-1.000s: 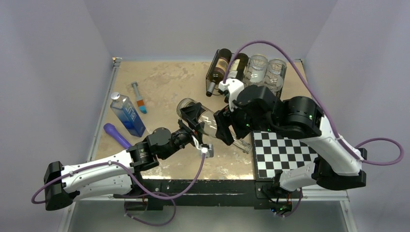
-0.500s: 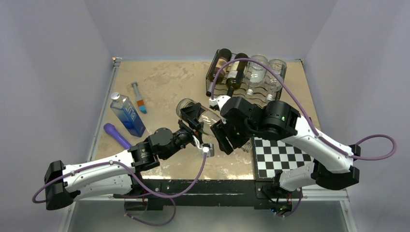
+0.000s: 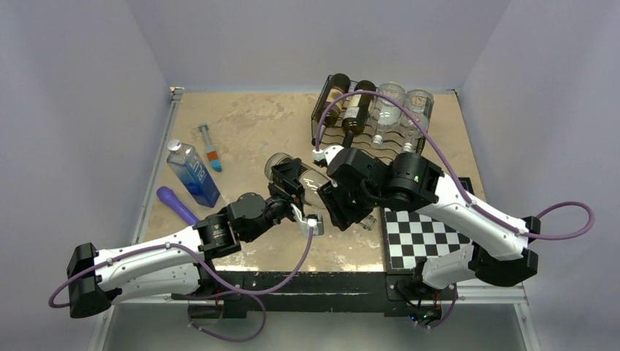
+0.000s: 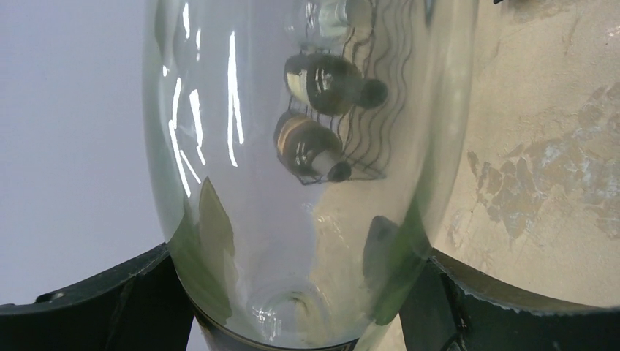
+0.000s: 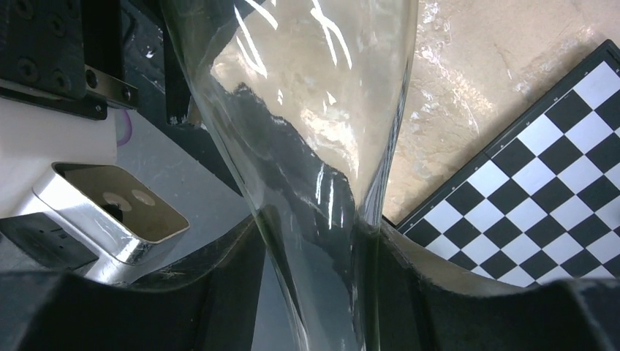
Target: Put the wine bottle on the wine rack
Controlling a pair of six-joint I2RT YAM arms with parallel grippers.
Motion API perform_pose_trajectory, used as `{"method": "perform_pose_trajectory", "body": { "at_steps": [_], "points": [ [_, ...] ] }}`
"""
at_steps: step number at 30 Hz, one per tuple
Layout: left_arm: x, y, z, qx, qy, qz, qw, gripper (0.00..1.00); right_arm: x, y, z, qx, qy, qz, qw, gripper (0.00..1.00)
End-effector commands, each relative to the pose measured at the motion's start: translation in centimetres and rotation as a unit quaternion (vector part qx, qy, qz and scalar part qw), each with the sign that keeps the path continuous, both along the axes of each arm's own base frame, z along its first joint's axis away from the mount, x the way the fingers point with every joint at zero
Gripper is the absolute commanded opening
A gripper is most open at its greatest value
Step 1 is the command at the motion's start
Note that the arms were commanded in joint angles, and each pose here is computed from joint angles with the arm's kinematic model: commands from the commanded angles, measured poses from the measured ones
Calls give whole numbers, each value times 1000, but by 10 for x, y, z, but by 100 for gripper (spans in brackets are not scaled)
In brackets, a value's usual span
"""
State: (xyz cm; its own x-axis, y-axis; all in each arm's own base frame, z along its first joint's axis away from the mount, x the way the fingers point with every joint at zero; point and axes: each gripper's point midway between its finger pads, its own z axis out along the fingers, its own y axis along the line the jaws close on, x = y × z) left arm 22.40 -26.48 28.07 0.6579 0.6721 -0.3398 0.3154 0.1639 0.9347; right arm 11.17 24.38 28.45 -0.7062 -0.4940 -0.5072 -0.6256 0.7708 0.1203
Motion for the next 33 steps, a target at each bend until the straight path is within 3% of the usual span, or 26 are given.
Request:
{"method": "perform_pose_trajectory", "body": {
  "at_steps": [1, 4, 8, 10, 15, 16, 18, 20, 25, 30, 33],
  "points": [
    [6, 17, 110, -184, -48, 34, 981, 0, 5, 10, 1, 20, -5, -15, 1000, 54],
    [7, 18, 110, -192, -38, 35, 980, 0, 6, 9, 0, 19, -7, -20, 1000, 47],
    [9, 18, 106, -194, -30, 39, 980, 0, 8, 8, 0, 17, -12, -25, 999, 12],
    [9, 18, 105, -194, -28, 38, 980, 0, 10, 7, 0, 14, -17, -28, 999, 0],
    [11, 18, 102, -195, -21, 46, 980, 0, 16, 4, 4, 16, -32, -44, 998, 0],
    [11, 17, 99, -190, -16, 45, 981, 10, 18, 2, 6, 17, -39, -49, 998, 0],
    [7, 12, 85, -169, 7, 28, 985, 68, 23, -2, 11, 19, -54, -66, 996, 0],
    [2, 7, 73, -157, 29, 10, 987, 98, 29, -6, 17, 25, -70, -86, 994, 0],
    [-9, -2, 36, -112, 61, -24, 991, 99, 43, -18, 27, 34, -108, -132, 985, 0],
    [-25, -6, 4, -42, 49, -81, 995, 99, 52, -31, 28, 30, -118, -177, 977, 0],
    [-25, -4, -2, -33, 44, -80, 995, 99, 54, -39, 26, 28, -117, -195, 973, 0]
  ]
}}
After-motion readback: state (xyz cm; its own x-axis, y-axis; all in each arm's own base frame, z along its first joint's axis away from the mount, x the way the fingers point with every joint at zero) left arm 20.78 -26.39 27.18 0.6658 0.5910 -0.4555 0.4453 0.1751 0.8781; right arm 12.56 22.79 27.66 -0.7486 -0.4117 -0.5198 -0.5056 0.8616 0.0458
